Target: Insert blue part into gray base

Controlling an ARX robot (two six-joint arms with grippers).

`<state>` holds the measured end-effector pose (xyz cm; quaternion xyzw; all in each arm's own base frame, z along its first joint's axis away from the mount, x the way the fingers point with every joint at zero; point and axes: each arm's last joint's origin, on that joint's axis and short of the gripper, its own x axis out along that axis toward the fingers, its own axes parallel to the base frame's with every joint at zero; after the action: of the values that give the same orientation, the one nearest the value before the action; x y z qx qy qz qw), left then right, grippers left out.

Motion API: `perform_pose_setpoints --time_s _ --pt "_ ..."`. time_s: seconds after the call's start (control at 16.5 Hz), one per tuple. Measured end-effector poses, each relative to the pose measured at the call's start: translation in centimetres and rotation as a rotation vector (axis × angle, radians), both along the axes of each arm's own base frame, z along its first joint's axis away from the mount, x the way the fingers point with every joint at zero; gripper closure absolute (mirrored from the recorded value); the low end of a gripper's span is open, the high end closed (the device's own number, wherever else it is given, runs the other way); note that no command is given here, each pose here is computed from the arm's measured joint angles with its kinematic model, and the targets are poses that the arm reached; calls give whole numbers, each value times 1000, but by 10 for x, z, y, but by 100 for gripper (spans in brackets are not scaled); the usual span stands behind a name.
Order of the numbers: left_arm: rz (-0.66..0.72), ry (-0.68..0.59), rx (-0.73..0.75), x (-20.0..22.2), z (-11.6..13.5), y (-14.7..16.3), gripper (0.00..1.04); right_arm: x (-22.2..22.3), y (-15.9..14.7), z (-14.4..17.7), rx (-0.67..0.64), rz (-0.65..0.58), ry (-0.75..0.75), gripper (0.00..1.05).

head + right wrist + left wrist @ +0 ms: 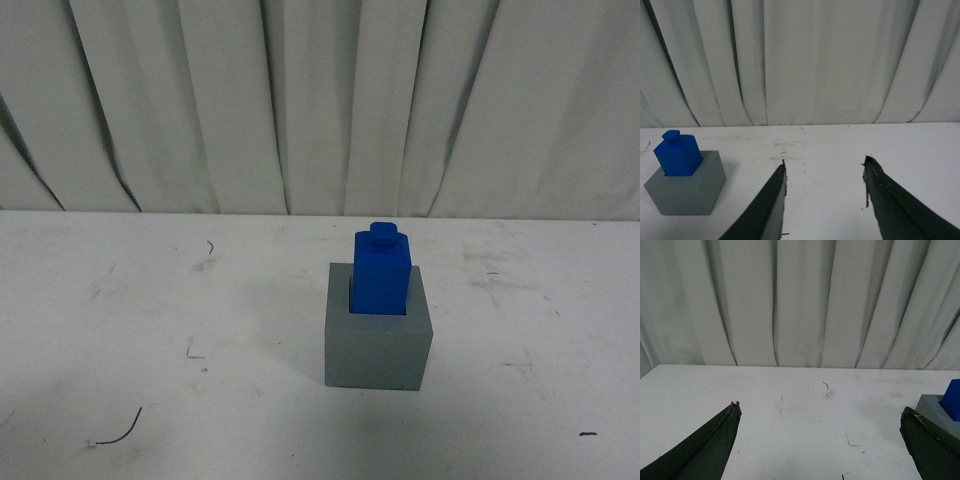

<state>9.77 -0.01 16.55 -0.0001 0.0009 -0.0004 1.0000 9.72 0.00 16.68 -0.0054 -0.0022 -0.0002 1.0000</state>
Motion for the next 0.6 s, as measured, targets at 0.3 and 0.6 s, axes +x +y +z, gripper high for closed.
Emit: perform_pose_setpoints --time_s 0.3,0.6 --pt "0 0 0 0 0 0 7 0 0 0 2 0 0 5" --pt "0 0 0 0 0 0 7 0 0 0 2 0 0 6"
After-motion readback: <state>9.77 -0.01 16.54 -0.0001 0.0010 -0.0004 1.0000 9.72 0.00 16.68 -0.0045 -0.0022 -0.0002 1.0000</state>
